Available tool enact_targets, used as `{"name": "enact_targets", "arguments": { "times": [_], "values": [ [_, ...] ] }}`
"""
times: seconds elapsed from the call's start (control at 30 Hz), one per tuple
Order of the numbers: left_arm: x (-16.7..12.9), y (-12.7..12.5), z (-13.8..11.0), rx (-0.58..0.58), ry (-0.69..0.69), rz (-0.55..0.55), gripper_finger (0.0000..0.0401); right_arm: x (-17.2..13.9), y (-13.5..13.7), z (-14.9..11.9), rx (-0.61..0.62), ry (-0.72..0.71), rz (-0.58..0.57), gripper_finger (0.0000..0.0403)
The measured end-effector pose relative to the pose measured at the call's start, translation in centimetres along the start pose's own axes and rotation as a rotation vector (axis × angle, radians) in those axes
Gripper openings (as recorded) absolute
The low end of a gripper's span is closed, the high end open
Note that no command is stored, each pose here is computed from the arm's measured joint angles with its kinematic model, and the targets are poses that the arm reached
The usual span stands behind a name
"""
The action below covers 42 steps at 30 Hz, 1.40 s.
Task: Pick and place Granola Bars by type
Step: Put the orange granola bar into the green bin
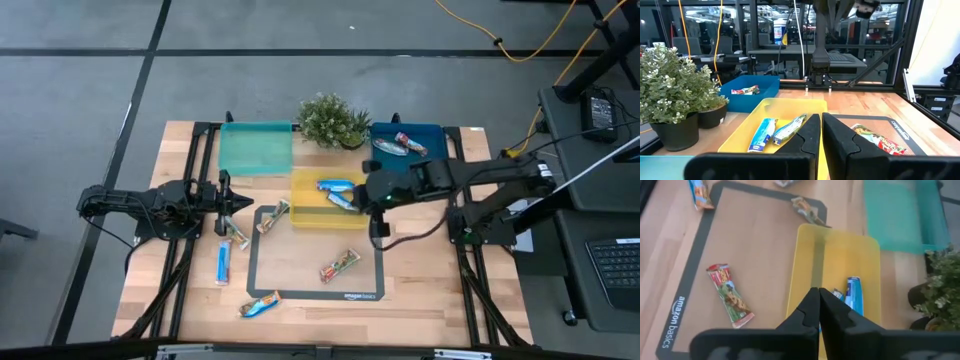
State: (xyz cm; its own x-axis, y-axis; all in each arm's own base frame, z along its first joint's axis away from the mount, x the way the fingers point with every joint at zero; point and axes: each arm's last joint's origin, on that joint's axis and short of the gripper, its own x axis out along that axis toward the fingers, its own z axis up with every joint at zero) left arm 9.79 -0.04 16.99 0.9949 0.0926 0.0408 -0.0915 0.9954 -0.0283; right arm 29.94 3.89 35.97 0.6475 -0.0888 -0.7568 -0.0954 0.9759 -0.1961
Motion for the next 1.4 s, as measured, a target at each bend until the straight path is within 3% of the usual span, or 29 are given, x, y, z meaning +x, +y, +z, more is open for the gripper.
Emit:
{"name": "enact_targets", "arguments": {
  "times": [0.17,0.43,0.6,0.7,0.87,1.0,1.23,1.4],
  "values": [
    [0.0,0.0,0.0,0.000,0.000,0.000,0.0008,0.6,0.0,0.0,0.022,0.020,-0.041,0.0013],
    [0.0,0.0,0.0,0.000,-0.001,0.000,0.0008,-1.3,-0.7,-0.2,-0.025,-0.021,-0.116,0.0016],
    [0.0,0.0,0.0,0.000,0.000,0.000,0.0011,-3.1,-2.8,-0.6,-0.021,-0.091,-0.172,0.0016],
    [0.0,0.0,0.0,0.000,-0.001,0.000,0.0011,-3.8,-4.6,-2.2,0.019,-0.162,-0.197,0.0016],
    [0.0,0.0,0.6,-0.009,-0.064,-0.001,0.0009,-4.6,-5.9,-7.1,0.103,-0.268,-0.204,0.0016],
    [0.0,0.0,0.8,-0.017,-0.086,-0.002,0.0008,-4.9,-4.9,-10.9,0.162,-0.406,-0.217,0.0016],
    [-0.1,0.0,1.3,-0.055,-0.113,0.017,0.0012,-3.8,-2.8,-15.3,0.133,-0.755,-0.132,0.0016],
    [0.0,-0.1,2.4,-0.083,-0.037,0.026,0.0017,-2.3,-2.1,-17.1,0.117,-0.766,-0.082,0.0016]
  ]
}}
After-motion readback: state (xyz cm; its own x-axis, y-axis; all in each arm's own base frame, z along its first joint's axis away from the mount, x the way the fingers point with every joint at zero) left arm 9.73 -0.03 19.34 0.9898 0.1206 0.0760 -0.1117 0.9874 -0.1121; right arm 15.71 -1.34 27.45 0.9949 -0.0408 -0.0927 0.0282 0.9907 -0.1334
